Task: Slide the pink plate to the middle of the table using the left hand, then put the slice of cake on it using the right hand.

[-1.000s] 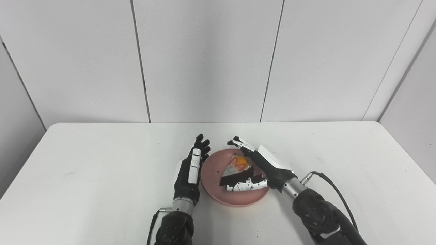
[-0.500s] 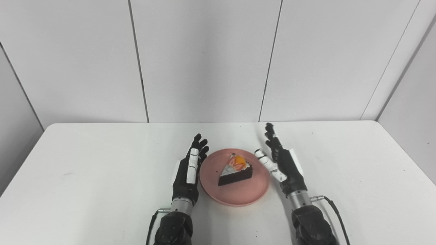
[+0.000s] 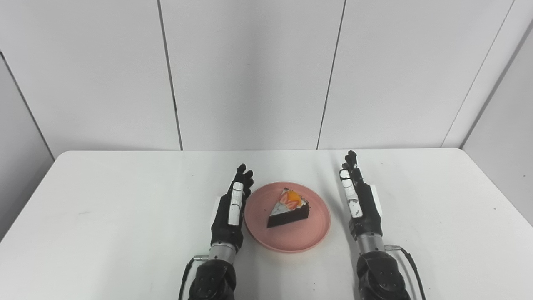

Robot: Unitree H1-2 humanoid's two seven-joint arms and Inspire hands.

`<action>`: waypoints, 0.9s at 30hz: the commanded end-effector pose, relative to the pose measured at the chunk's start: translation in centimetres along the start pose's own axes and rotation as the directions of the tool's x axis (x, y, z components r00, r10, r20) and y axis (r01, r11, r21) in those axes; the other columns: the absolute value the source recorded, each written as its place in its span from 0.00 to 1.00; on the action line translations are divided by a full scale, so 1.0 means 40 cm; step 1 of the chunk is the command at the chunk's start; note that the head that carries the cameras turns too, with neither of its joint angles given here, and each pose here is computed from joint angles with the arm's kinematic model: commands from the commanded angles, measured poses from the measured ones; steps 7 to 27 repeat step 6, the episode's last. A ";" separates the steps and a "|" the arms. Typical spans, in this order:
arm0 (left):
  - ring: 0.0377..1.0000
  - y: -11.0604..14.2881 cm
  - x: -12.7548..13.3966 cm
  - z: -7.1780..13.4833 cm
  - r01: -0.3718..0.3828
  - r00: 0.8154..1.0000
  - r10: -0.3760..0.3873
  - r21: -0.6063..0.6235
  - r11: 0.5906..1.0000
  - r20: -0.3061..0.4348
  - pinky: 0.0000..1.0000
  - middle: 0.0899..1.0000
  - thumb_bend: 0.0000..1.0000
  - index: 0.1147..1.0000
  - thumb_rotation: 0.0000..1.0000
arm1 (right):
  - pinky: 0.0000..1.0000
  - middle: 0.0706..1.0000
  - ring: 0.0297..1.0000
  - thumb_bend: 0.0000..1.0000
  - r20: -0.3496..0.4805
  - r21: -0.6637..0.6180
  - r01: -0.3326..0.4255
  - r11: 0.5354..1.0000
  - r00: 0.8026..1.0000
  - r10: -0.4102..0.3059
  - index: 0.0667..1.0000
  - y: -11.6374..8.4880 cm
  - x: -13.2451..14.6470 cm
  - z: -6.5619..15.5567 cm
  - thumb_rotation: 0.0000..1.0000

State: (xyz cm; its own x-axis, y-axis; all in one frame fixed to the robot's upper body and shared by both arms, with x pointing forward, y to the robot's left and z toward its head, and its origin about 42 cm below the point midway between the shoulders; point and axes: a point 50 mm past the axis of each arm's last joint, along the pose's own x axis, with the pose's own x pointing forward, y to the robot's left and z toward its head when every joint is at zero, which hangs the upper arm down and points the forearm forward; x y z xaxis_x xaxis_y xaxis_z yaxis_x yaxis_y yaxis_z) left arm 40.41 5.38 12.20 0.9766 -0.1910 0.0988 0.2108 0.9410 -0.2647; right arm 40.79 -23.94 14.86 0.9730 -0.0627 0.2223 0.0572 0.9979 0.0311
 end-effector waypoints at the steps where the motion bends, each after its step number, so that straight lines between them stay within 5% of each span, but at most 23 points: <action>1: 0.98 0.036 -0.055 -0.065 -0.053 0.996 0.051 -0.018 0.998 -0.068 1.00 0.97 0.65 0.95 0.97 | 1.00 1.00 1.00 0.71 0.033 0.002 -0.030 1.000 0.999 0.029 1.00 0.010 0.021 0.039 0.89; 27: 1.00 0.036 -0.051 -0.068 -0.043 0.998 0.044 0.021 0.999 -0.053 1.00 0.99 0.65 0.97 1.00 | 1.00 1.00 1.00 0.66 0.005 0.017 -0.058 0.998 0.998 0.058 1.00 0.004 0.020 0.032 0.91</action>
